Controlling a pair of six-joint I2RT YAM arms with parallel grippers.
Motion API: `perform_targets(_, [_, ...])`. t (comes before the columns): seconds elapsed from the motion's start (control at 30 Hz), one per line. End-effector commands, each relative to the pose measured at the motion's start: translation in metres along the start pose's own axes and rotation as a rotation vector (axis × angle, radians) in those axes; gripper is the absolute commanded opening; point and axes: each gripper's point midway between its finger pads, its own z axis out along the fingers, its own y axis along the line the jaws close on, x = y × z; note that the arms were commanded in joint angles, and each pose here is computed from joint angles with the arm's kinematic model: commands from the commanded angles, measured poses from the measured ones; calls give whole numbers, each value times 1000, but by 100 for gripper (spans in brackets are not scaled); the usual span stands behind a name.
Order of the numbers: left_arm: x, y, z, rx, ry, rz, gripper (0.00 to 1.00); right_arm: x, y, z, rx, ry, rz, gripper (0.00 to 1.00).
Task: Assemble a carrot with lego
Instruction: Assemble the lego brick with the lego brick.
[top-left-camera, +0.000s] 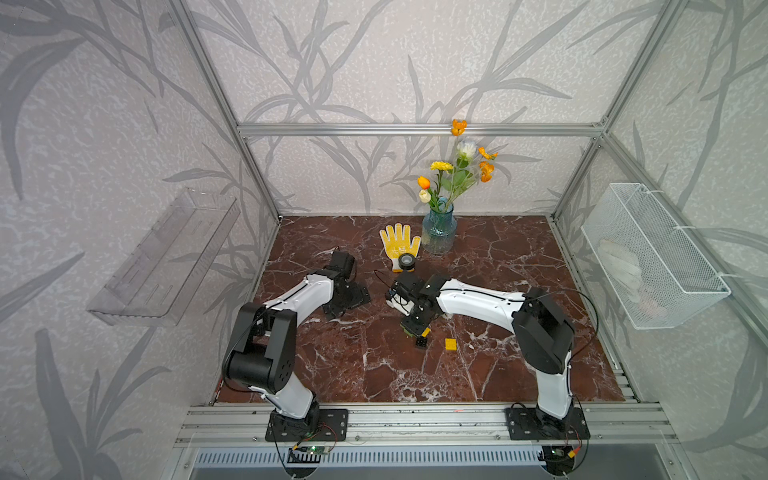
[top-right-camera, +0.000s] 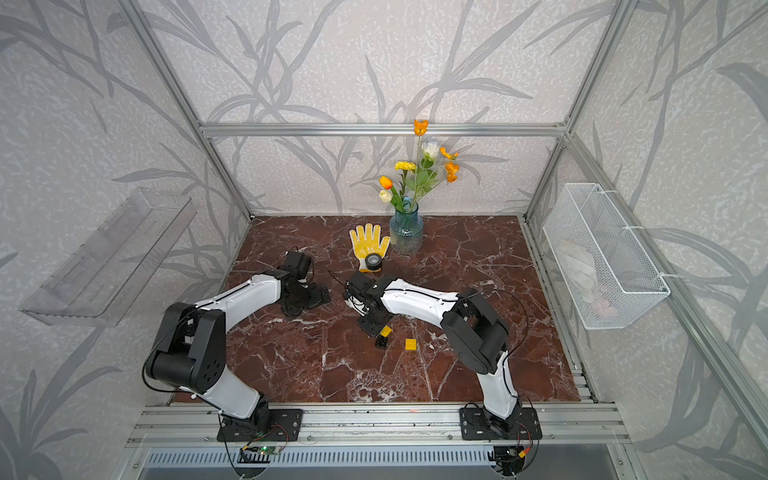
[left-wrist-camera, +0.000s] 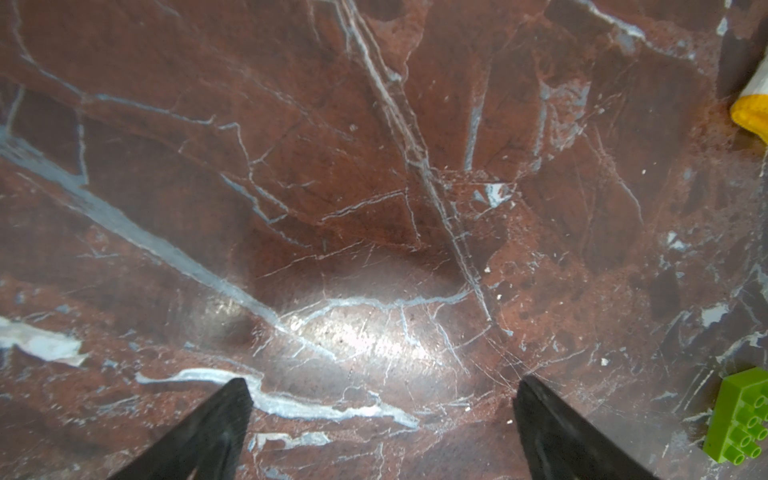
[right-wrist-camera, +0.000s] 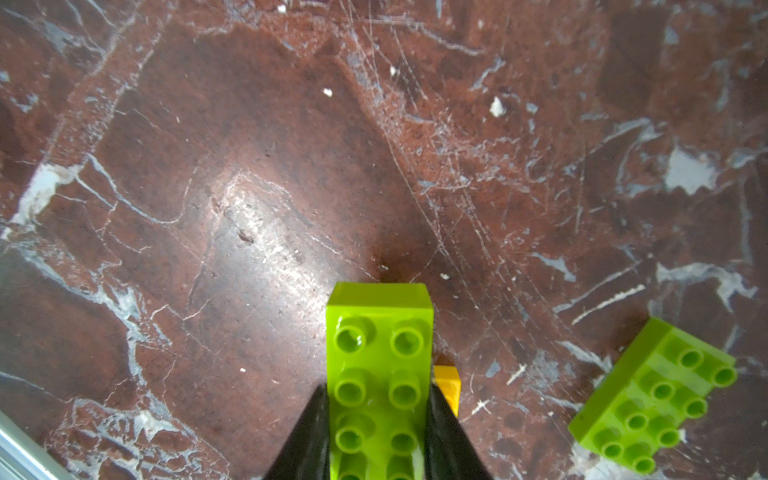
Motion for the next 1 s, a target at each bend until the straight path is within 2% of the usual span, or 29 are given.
perform_targets(0.0, [3,1,4,-8,12,5,100,15,2,18,0,83,0,27])
perform_targets(0.5, [4,1,3,-8,18,12,100,23,8,19,-152,190,0,27])
perform_targets(0.9, [5,2,1,-10,17,23,100,43,-17,40,28,243,-33,27])
perform_targets(0.97, [4,1,0,-8,16,23,100,47,-16,44,21,253,-26,27])
